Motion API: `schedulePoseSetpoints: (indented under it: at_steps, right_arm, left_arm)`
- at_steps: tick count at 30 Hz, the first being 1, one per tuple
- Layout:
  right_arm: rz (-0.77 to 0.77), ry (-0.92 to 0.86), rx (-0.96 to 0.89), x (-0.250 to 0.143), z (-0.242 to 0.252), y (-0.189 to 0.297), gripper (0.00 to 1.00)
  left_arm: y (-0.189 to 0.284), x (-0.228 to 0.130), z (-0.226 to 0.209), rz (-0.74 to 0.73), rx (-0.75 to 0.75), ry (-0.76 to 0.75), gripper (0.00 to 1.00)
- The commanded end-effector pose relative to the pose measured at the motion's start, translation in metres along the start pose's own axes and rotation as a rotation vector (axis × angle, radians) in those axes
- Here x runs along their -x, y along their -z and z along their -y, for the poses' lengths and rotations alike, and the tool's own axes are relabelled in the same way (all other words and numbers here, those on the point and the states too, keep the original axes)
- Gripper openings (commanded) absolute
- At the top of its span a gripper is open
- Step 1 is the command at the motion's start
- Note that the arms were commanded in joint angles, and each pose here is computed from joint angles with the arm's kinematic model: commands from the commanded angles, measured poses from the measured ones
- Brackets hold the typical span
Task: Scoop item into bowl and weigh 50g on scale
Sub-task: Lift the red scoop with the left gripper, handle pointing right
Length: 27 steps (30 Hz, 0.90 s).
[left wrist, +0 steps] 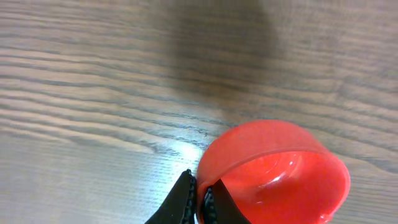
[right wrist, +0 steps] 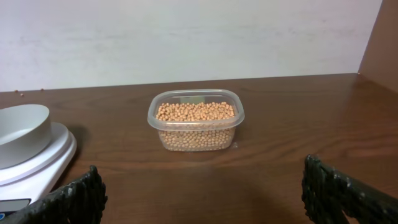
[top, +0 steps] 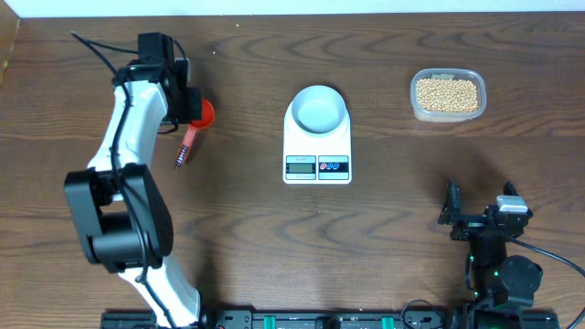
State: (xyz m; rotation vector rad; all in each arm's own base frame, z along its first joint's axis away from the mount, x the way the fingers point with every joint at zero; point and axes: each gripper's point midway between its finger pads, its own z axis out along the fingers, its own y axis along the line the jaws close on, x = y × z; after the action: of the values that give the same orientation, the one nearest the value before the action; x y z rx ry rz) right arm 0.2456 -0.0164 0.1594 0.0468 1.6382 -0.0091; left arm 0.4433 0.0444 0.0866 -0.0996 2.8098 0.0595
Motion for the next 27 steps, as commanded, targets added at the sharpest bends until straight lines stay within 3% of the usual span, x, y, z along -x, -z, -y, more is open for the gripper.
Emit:
schedulePoseSetpoints:
  at_steps: [1, 12, 27]
  right_arm:
    - [0.002, -0.013, 0.013, 0.000, -0.003, 0.000, 0.99]
    - [0.002, -0.013, 0.013, 0.000, -0.003, 0.000, 0.99]
    - [0.002, -0.013, 0.013, 0.000, -0.003, 0.000, 0.99]
  left_arm:
    - [0.019, 0.006, -0.007, 0.040, 0.026, 0.078, 0.07]
    - [0.041, -0.003, -0.007, 0.033, 0.021, 0.366, 0.07]
    - [0.101, 0.002, -0.007, 0.146, -0.038, 0.816, 0.07]
